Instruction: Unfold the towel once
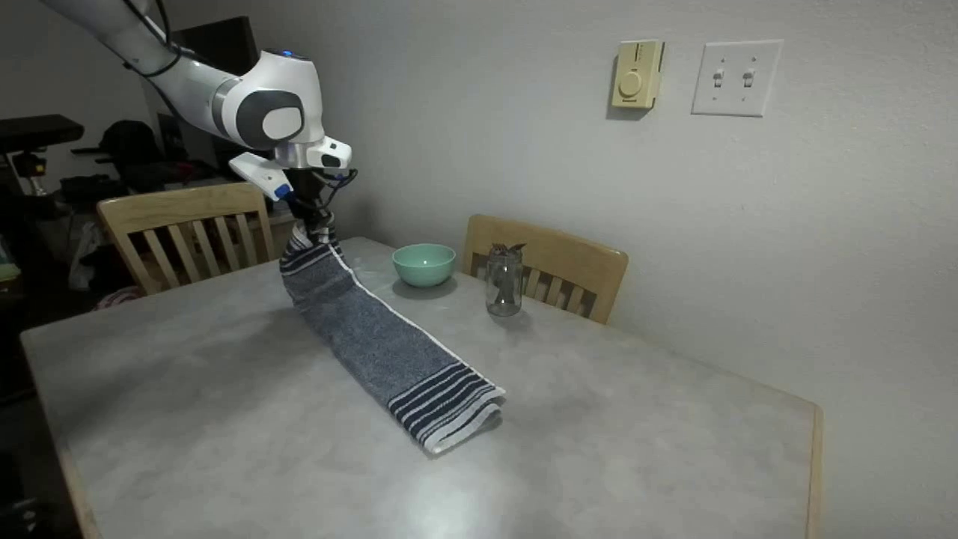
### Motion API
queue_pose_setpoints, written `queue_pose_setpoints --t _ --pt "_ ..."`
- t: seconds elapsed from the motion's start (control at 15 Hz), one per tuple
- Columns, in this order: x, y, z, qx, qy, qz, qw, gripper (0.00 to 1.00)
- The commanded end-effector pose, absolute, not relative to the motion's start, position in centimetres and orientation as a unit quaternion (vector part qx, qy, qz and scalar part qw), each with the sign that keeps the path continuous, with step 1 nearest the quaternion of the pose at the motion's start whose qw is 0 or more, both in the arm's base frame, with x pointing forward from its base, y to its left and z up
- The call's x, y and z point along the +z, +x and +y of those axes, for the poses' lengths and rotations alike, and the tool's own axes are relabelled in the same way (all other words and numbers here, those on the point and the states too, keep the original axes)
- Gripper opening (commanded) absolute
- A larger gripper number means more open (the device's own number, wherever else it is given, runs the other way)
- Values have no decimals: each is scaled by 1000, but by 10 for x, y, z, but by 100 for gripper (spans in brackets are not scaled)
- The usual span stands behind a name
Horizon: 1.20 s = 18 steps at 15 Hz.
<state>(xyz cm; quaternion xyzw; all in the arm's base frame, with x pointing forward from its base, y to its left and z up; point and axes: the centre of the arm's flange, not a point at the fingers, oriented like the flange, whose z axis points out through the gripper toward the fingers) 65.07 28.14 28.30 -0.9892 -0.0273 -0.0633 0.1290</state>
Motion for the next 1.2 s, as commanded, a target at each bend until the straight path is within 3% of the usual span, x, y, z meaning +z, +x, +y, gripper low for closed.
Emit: queue_pose_setpoints --t 0.0,0.4,0.47,0.53,1.13 --pt "282 656 284 -25 -986 -63 154 2" --pt "277 651 287 17 -981 -91 172 2" --pt "276 651 285 17 -982 -88 168 23" --pt "277 651 285 19 -982 -86 167 34" --pt "288 654 274 16 -982 -79 169 97"
